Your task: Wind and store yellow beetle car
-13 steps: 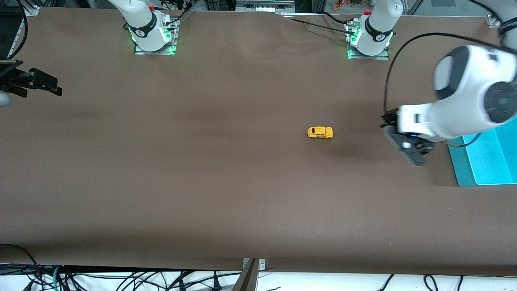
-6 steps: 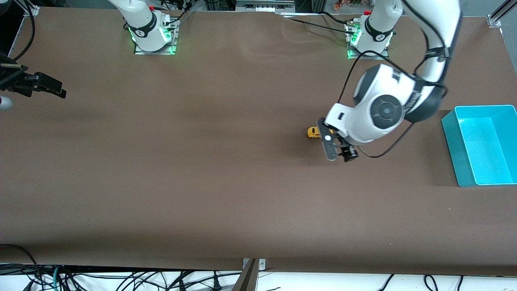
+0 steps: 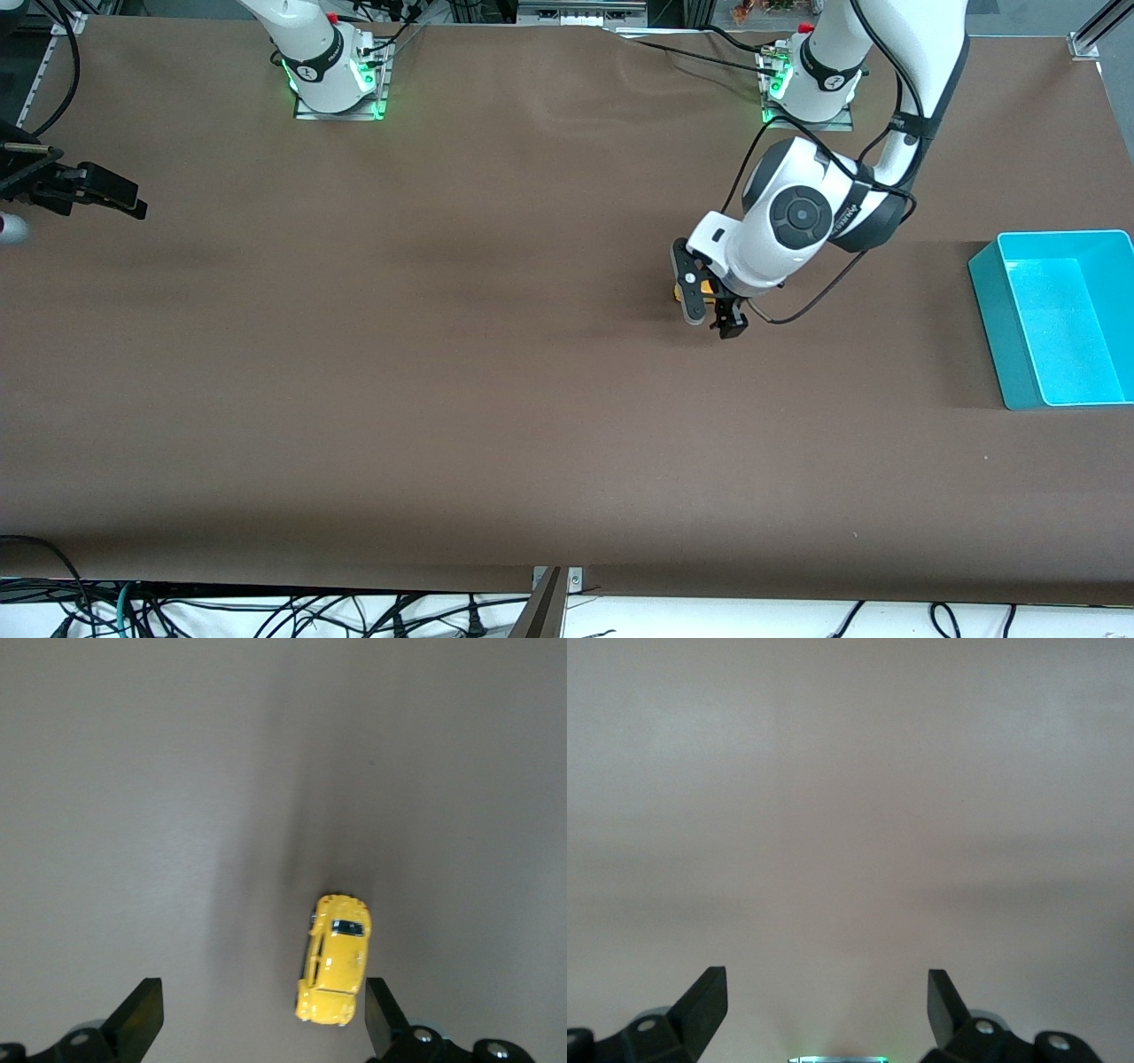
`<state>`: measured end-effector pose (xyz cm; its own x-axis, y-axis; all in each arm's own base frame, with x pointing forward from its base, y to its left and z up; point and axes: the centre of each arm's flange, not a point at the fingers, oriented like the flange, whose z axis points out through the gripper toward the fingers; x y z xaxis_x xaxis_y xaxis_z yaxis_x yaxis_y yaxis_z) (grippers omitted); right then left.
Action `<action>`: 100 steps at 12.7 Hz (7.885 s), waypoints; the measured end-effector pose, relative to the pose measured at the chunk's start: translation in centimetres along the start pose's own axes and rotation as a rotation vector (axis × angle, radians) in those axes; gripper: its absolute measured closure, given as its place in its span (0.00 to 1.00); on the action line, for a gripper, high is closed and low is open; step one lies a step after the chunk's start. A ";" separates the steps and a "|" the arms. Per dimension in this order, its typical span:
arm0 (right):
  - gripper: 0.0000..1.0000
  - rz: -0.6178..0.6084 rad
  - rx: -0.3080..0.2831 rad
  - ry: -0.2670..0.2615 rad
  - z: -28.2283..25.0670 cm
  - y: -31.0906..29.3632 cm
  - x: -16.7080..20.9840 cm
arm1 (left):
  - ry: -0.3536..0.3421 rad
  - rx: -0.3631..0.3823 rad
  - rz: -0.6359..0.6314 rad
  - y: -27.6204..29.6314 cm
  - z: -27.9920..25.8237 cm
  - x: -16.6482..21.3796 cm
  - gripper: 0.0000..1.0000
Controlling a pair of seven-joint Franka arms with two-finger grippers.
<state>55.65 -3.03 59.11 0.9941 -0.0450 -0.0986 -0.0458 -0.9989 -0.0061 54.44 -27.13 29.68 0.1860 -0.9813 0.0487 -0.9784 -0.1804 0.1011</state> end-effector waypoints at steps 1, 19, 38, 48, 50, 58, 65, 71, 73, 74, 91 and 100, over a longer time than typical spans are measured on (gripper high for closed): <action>0.00 0.000 0.000 0.001 0.0 0.0 0.0 | -0.009 0.000 0.016 0.6 0.5 0.1 0.00; 0.00 0.001 0.003 0.049 -0.1 0.0 0.7 | -0.106 0.090 0.097 5.1 10.3 -2.2 0.00; 0.00 -0.008 0.003 0.061 -0.3 -0.5 0.7 | -0.124 0.160 -0.045 1.0 1.2 -7.9 0.54; 0.00 -0.008 0.004 0.059 -0.2 -0.6 0.7 | -0.092 0.097 0.024 -7.2 -6.7 -40.7 0.54; 0.00 -0.009 0.004 0.059 -0.2 -0.6 0.7 | -0.103 0.121 0.019 -7.0 -8.4 -47.4 0.54; 0.00 -0.010 0.004 0.057 -0.1 -0.7 0.7 | -0.080 0.054 0.002 -7.1 -2.4 -64.0 0.54; 0.00 -0.009 0.005 0.056 -0.1 -0.7 0.8 | -0.087 0.082 0.080 -9.7 4.4 -64.5 0.54; 0.00 -0.009 0.005 0.063 -0.1 -0.7 0.8 | -0.070 0.097 0.061 -10.1 6.9 -64.7 0.49; 0.00 -0.009 0.005 0.063 -0.1 -0.7 0.8 | -0.077 0.111 0.061 -10.5 6.1 -64.9 0.28; 0.00 -0.009 0.005 0.063 -0.1 -0.7 0.8 | -0.085 0.127 0.062 -10.8 5.1 -65.0 0.17; 0.00 -0.009 0.005 0.063 -0.1 -0.7 0.8 | 0.050 0.182 -0.774 -12.3 -23.0 -41.4 0.00; 0.00 -0.010 0.005 0.057 0.3 -0.7 1.0 | 0.029 -0.038 -1.395 -8.1 -26.5 -31.5 0.00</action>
<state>56.70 -2.36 58.75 0.9985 -0.0354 -0.0419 -0.0359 -0.9993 -0.0115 58.87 7.00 53.67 0.9957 0.0058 -0.0930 0.0160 -0.9939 0.1089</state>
